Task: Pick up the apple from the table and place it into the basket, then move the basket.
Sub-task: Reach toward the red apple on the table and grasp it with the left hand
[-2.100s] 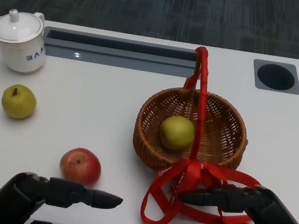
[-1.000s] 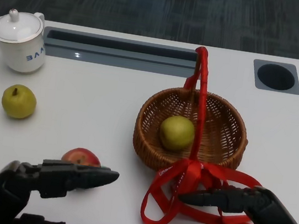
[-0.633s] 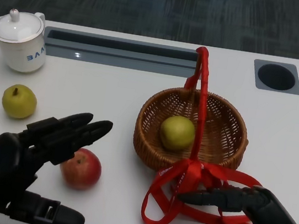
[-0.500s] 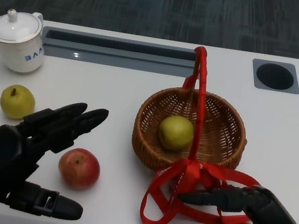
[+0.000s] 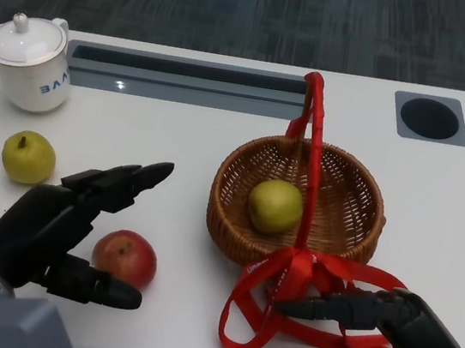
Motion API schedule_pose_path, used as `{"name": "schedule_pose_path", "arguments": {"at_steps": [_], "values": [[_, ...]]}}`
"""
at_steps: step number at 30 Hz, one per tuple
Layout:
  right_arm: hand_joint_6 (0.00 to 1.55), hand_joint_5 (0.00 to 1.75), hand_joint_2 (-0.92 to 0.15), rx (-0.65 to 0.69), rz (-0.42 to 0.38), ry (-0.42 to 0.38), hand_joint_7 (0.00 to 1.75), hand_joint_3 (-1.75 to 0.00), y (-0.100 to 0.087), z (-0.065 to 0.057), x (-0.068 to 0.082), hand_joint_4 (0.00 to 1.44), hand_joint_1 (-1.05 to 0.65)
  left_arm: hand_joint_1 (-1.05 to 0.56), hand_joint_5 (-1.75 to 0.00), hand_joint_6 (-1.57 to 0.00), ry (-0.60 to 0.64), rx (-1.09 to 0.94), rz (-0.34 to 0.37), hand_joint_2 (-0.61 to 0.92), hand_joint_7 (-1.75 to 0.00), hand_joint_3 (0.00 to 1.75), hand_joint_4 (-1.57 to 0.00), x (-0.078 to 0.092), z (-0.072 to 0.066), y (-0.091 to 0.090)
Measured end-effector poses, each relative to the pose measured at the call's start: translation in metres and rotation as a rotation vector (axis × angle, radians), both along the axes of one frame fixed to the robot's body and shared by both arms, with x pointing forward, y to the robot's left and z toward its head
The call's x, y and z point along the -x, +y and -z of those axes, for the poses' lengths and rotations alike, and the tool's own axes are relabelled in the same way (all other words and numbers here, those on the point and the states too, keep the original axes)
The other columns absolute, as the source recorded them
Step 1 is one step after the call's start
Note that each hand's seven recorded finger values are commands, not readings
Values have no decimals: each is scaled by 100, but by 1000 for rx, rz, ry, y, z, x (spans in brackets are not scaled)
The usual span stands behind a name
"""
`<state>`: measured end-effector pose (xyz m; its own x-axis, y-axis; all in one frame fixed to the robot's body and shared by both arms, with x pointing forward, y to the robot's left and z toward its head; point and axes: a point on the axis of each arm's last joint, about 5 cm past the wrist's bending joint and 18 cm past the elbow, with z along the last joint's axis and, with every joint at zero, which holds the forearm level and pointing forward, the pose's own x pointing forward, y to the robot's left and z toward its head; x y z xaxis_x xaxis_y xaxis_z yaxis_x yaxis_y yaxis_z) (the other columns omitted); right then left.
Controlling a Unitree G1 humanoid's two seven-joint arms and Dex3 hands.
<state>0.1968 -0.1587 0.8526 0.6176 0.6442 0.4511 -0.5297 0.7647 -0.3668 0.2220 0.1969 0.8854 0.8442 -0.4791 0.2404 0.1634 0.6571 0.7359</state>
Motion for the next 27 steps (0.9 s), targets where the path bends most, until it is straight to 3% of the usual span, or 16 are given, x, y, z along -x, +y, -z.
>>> {"name": "schedule_pose_path", "arguments": {"at_steps": [11,18,23,25,27], "values": [[89,0,-81,-3,-1,-8,0,0,0,-1,1,94,-40,-79,-2,-36,126,-77,-4,65,-2,0,-40,-16,33,-14],[90,0,-80,-8,1,-13,0,0,-1,-1,3,95,-40,-77,-1,-37,178,-117,-33,64,-1,0,-41,-19,45,-15],[90,1,-80,-9,1,-13,1,0,-1,-1,3,96,-40,-72,-1,-40,190,-153,-57,62,-1,0,-43,-25,46,-16],[91,1,-80,-9,2,-12,1,0,-1,-1,4,97,-41,-65,-3,-47,186,-158,-67,62,-3,0,-50,-26,47,-17],[91,1,-80,-9,2,-11,0,0,-1,-1,4,97,-41,-51,-6,-61,180,-145,-78,63,-5,0,-67,-26,48,-18]]}}
